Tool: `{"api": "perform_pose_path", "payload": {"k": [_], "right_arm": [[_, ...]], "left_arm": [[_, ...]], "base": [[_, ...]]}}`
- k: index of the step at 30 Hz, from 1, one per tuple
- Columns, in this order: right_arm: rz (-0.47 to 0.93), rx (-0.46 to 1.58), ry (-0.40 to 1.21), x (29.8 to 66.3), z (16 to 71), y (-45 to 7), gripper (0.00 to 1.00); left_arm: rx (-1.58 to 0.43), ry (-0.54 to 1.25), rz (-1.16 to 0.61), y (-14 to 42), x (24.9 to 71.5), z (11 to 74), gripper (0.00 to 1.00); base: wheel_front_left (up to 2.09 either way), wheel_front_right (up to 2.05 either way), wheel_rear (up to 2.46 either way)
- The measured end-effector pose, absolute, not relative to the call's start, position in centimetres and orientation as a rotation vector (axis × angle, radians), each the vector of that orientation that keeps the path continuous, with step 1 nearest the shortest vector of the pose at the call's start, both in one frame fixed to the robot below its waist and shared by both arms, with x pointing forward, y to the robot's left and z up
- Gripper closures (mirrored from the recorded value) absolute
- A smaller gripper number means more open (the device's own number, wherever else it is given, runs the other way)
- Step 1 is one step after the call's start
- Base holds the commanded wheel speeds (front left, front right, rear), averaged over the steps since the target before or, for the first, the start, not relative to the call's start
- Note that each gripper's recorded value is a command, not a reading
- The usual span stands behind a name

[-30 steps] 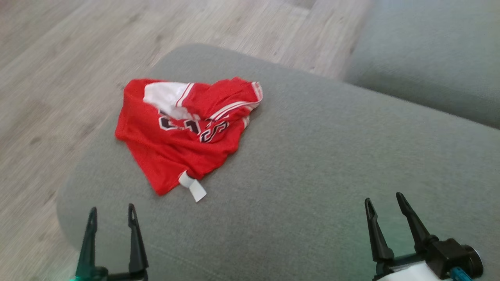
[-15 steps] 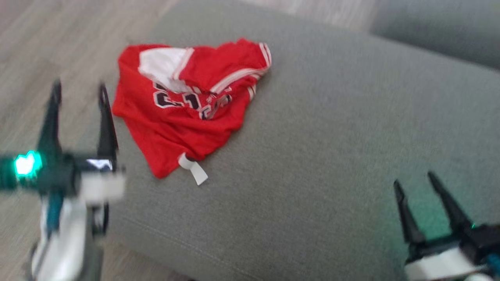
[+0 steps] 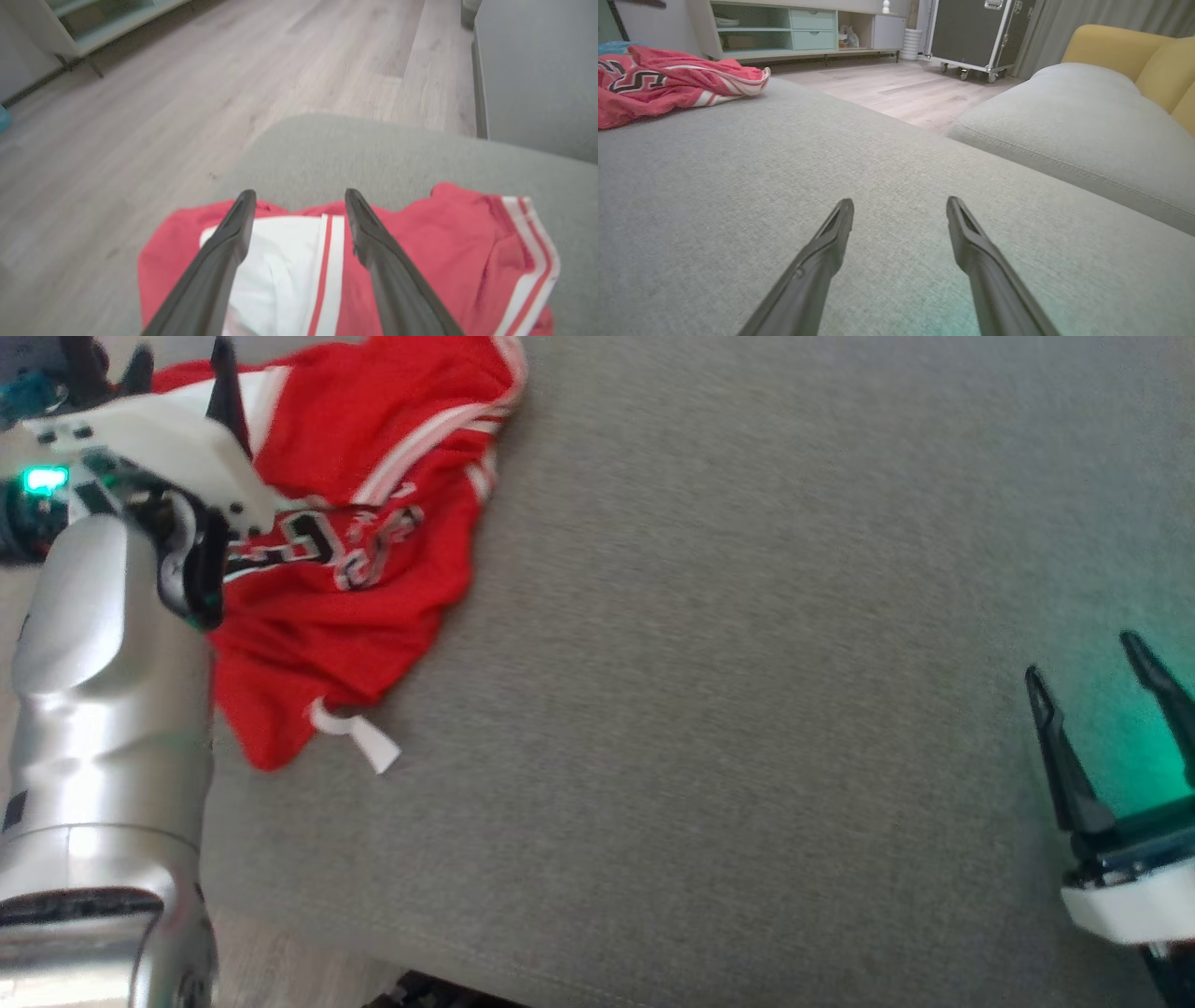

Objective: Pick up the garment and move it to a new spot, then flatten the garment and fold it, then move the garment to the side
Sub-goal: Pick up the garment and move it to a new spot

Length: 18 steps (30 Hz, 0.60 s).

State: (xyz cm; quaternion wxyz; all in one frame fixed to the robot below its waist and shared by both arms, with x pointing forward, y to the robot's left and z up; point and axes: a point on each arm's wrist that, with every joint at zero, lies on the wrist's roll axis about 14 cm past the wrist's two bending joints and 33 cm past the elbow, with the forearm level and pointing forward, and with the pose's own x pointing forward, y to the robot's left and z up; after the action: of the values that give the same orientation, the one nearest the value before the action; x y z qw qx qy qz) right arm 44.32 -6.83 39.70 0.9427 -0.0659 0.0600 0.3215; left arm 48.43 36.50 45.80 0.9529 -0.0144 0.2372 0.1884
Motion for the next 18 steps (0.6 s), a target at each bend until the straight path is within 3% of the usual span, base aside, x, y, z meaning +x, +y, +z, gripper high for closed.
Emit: {"api": "perform_pose_path", "payload": {"k": [5,8,9,10,14,18], "right_arm": [[0.605,-0.143,0.131,45.1,38.9,-8.5,0.00],[0.578,-0.148,0.156,45.0,38.1,-9.6,0.00],[0.572,-0.147,0.164,45.0,37.9,-9.8,0.00],[0.568,-0.145,0.171,44.9,37.6,-9.9,0.00],[0.563,-0.148,0.173,45.0,37.4,-9.9,0.00],[0.586,-0.130,0.163,44.2,38.3,-8.6,0.00]], "left_arm": [[-0.162,0.765,0.412,35.1,46.5,37.3,0.00],[-0.215,0.820,0.396,34.0,46.4,35.0,0.00],[-0.216,0.815,0.393,34.1,46.7,34.9,0.56],[-0.208,0.811,0.381,34.0,47.0,34.8,1.00],[-0.147,0.751,0.349,34.2,47.9,35.7,1.00],[-0.078,0.571,0.321,35.0,49.6,39.9,1.00]], "base": [[0.00,0.00,0.00],[0.00,0.00,0.00],[0.00,0.00,0.00],[0.00,0.00,0.00],[0.00,0.00,0.00],[0.00,0.00,0.00]]}}
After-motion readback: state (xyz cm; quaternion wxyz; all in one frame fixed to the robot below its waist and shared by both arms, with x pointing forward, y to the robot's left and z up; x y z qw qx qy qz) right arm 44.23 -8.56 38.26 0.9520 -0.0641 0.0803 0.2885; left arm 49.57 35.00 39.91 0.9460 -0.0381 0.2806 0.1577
